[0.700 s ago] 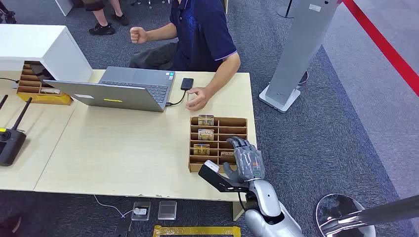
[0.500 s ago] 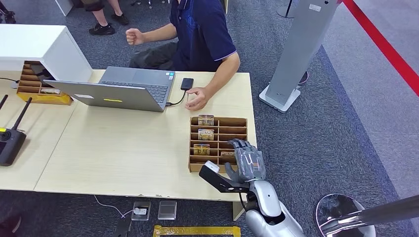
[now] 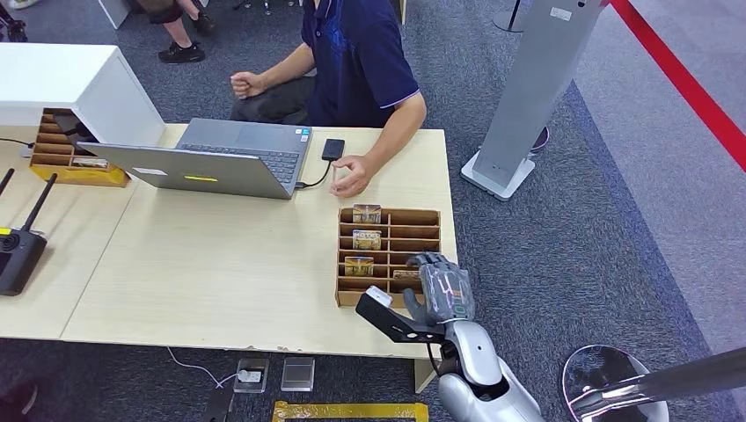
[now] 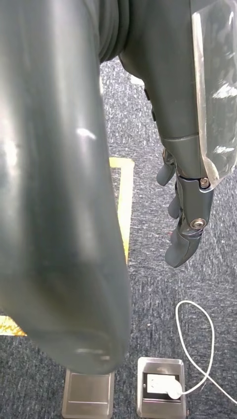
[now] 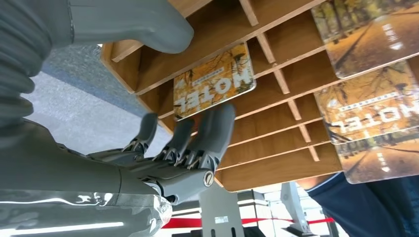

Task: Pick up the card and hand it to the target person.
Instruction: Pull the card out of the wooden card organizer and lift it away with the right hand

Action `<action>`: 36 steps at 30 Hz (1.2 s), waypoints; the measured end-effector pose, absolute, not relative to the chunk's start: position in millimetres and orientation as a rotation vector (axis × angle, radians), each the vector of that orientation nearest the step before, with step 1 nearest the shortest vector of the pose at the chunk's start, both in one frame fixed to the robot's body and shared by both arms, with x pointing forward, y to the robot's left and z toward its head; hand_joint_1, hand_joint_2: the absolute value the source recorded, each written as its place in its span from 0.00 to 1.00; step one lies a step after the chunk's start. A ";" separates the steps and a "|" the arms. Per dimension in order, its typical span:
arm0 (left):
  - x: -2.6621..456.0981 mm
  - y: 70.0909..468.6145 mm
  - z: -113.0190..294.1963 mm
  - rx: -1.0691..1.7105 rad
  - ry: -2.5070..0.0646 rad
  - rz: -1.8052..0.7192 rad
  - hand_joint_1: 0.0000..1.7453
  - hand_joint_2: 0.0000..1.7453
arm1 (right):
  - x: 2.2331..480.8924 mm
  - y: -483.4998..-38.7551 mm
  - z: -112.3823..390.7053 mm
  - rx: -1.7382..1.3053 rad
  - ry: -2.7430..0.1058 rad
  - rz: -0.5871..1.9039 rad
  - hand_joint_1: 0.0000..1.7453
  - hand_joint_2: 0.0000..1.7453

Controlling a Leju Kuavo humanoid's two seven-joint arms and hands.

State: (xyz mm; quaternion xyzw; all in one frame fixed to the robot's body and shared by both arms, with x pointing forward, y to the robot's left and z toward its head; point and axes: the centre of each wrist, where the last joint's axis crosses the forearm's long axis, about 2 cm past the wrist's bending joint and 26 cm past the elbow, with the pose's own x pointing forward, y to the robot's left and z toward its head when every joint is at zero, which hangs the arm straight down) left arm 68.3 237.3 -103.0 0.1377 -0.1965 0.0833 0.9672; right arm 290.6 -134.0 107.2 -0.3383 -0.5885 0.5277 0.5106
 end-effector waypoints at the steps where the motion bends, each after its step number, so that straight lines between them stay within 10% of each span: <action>1: 68.3 237.3 -103.0 0.278 -0.398 0.168 0.00 0.00 | 290.5 -134.6 107.2 -0.817 -1.415 1.268 0.62 1.00; 36: 68.5 237.2 -102.9 0.275 -0.400 0.166 0.00 0.00 | 291.9 -141.8 107.6 -0.806 -1.447 1.239 0.79 1.00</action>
